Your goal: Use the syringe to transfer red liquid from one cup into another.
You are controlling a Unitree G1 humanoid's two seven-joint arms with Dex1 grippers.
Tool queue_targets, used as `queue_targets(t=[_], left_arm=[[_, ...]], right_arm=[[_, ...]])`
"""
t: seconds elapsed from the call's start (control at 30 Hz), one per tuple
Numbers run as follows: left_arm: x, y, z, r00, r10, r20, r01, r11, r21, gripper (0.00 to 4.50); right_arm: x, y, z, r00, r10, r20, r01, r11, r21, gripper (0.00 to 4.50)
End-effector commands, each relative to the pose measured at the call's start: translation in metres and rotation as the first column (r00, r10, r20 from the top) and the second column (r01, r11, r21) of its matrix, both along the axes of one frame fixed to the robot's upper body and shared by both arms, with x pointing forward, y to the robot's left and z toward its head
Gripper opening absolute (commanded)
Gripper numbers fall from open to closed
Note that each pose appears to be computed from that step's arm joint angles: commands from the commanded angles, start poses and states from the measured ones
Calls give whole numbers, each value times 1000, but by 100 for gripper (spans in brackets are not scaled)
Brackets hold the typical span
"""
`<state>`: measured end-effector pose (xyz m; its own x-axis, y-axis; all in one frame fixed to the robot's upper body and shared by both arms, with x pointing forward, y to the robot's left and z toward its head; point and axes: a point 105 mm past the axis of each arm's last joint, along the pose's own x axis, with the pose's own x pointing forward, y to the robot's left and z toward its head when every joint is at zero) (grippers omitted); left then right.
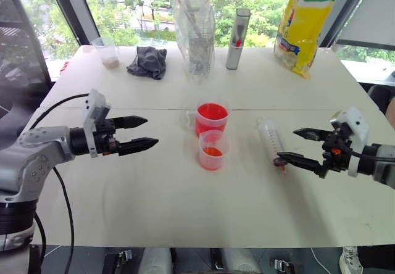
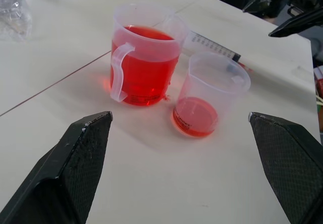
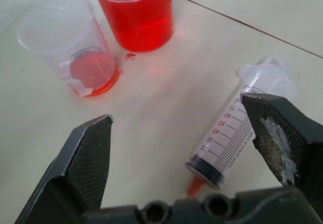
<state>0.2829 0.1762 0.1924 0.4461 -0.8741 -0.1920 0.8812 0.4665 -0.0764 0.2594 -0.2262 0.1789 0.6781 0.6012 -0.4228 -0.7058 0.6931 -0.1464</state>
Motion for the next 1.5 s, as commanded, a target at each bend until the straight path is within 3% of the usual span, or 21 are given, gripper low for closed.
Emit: queue_targets(t=[0.03, 1.0, 1.2, 1.5], left_arm=[[2, -1, 8, 999, -8, 41, 8, 1000, 16, 450], [2, -7, 10, 998, -29, 58, 28, 1000, 13, 450], [4, -10, 8, 998, -35, 59, 34, 999, 18, 450], [6, -16, 6, 997, -44, 70, 43, 999, 10, 450]], right_arm=[[-1, -1, 11, 999, -2, 45, 3, 1000, -24, 444], [6, 0, 7, 998, -46, 33, 47, 998, -42, 444], [36, -19, 5, 965, -259, -46, 255, 964, -75, 444], [78, -12, 1, 900, -379, -216, 361, 925, -119, 444]])
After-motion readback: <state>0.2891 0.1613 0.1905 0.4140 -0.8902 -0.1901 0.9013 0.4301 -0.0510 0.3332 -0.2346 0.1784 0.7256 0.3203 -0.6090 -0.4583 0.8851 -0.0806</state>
